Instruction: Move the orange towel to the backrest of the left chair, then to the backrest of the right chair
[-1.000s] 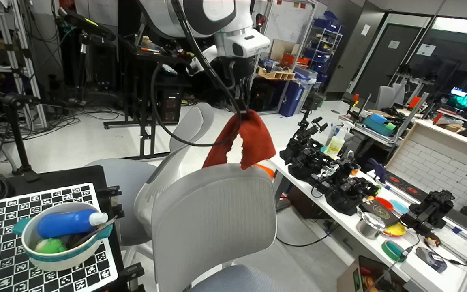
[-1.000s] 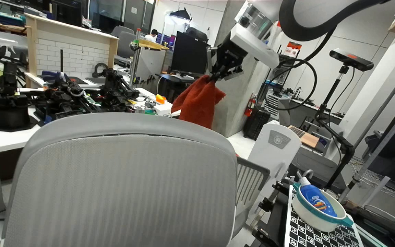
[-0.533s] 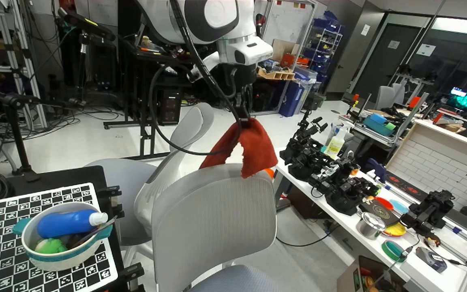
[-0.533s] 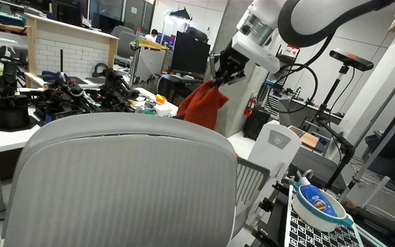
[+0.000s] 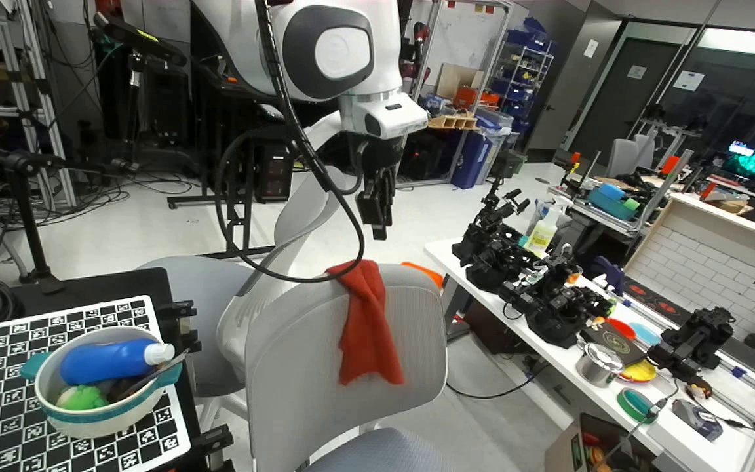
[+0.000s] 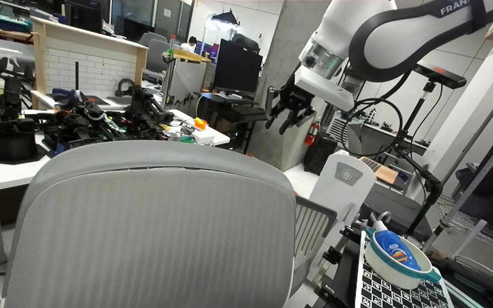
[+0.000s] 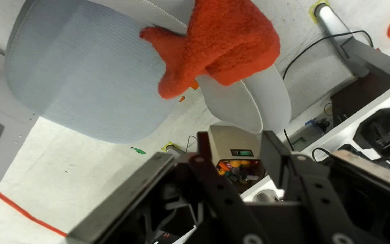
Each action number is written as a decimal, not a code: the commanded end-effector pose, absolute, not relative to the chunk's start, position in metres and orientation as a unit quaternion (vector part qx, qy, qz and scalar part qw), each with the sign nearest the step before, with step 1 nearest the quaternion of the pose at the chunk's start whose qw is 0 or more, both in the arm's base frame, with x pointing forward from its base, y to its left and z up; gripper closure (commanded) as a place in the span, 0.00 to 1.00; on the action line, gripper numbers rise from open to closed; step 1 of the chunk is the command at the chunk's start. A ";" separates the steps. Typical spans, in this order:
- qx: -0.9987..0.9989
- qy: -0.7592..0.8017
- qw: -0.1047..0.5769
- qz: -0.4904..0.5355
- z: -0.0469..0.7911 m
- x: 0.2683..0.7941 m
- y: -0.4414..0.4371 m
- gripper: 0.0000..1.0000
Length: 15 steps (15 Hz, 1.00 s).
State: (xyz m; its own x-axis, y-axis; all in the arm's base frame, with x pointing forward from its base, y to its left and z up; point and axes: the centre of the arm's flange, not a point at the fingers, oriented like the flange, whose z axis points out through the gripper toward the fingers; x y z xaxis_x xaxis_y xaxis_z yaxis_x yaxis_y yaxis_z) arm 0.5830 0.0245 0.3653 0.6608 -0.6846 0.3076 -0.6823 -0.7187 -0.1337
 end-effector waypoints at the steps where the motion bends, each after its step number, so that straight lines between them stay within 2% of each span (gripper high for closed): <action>1: -0.908 0.378 0.007 -0.178 0.363 0.574 0.018 0.25; 4: -0.909 0.380 0.009 -0.174 0.366 0.572 0.013 0.03; 5: -0.908 0.380 0.011 -0.174 0.371 0.572 0.012 0.00; 15: -0.907 0.386 0.014 -0.170 0.371 0.577 0.015 0.00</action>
State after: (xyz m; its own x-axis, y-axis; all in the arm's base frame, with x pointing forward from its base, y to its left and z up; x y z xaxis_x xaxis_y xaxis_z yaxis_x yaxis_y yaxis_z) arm 0.5767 0.0147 0.3711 0.6447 -0.7042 0.2974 -0.6945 -0.7022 -0.1569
